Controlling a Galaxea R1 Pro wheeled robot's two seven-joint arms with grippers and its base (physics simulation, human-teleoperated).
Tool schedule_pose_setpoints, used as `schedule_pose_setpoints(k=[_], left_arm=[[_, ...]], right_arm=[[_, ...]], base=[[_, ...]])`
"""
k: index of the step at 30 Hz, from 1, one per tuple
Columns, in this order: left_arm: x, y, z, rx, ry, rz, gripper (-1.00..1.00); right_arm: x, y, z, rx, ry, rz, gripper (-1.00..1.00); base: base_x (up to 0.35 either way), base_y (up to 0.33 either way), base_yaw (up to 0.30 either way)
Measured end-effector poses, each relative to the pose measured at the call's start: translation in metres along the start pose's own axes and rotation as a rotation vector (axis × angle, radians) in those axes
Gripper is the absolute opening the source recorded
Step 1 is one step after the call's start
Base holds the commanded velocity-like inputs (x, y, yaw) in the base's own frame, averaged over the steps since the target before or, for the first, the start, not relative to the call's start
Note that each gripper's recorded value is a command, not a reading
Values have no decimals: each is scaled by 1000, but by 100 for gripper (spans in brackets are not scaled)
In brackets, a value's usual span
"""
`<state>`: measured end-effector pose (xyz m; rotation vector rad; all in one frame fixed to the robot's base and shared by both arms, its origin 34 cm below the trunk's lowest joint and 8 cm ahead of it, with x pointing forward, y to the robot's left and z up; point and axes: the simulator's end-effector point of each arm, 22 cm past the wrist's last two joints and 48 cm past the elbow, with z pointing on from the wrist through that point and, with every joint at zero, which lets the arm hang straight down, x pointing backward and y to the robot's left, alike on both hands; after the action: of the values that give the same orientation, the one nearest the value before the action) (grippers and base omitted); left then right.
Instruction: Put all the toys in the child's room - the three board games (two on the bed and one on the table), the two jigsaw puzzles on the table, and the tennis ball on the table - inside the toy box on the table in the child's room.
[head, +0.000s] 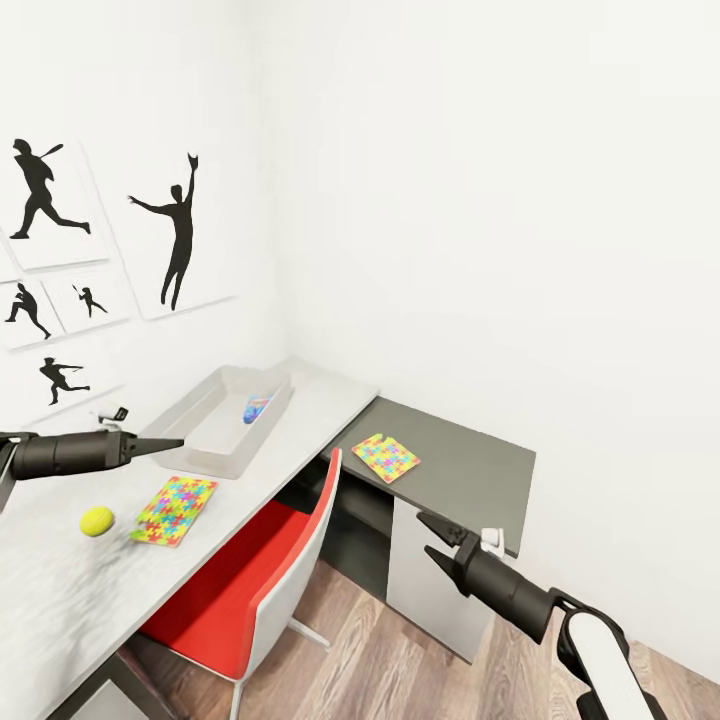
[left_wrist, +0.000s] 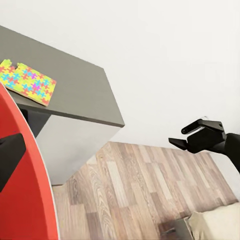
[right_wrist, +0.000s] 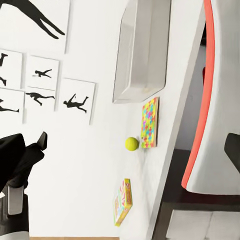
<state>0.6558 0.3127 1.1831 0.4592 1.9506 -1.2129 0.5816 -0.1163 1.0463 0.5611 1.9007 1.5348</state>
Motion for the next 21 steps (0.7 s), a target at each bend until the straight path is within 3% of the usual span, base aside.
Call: schedule_pose_setpoints(k=[11,21], left_arm=[[3,1,0,-2,3,-4,100],[3,-1,-2,-3,3,2,100]], right_arm=[[1,-1,0,1,1,2,100],[1,2,-1,-3,-1,-2,100]], base=[[-71,0,-9],[-6,0,-208]])
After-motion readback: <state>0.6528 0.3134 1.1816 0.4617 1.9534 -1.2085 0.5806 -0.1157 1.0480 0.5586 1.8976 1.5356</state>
